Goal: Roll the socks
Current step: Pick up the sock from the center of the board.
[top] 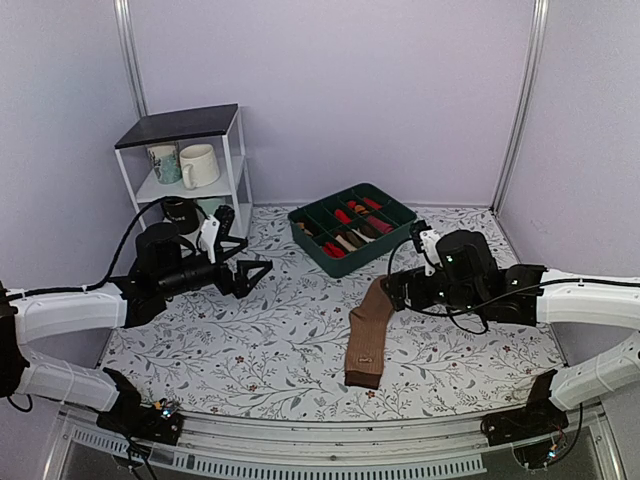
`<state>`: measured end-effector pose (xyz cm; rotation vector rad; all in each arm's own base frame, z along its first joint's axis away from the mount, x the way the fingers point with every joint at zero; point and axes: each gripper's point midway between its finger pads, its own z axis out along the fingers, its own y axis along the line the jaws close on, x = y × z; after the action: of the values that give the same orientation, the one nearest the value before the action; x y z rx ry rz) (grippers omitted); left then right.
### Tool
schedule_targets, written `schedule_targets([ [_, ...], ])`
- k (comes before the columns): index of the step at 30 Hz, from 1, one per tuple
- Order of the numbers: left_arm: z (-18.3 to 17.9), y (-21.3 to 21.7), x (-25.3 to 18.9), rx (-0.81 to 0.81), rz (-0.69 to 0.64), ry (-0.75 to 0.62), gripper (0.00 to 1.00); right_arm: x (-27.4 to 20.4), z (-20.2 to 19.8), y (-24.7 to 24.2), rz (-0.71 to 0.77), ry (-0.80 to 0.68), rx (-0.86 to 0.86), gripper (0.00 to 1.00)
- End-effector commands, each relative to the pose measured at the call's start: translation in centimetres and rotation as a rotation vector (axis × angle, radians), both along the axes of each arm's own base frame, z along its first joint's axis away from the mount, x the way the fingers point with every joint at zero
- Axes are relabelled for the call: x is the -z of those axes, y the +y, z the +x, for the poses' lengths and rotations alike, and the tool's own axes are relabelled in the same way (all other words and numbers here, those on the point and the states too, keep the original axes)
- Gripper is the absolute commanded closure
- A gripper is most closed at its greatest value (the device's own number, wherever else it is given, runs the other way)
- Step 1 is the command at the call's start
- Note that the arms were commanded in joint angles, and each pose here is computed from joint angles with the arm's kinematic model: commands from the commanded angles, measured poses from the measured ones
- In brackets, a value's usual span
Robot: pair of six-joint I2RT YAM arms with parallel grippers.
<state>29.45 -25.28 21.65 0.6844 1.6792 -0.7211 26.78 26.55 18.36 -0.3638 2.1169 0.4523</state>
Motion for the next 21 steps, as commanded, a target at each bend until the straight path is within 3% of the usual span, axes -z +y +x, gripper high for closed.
schedule_targets([
  [1,-0.6,-0.6,-0.3,0.04,0.024,-0.034,0.0,0.0,-0.6,0.7,-0.034,-0.001,-0.079,0.0],
  [6,-1.1,-1.4,0.8,0.024,0.074,-0.065,0.0,1.4,-2.8,1.3,0.046,0.009,-0.234,0.0],
  [12,-4.7,-5.1,2.7,0.212,0.059,-0.029,0.01,3.5,-6.2,1.8,0.161,0.032,-0.386,0.01],
  [17,-8.6,-6.6,4.8,0.386,0.033,-0.052,0.01,7.1,-10.9,3.3,0.251,0.113,-0.593,0.1],
  [21,-10.1,-7.6,6.0,0.476,0.039,-0.031,0.01,10.5,-13.4,4.6,0.199,0.176,-0.697,0.17],
])
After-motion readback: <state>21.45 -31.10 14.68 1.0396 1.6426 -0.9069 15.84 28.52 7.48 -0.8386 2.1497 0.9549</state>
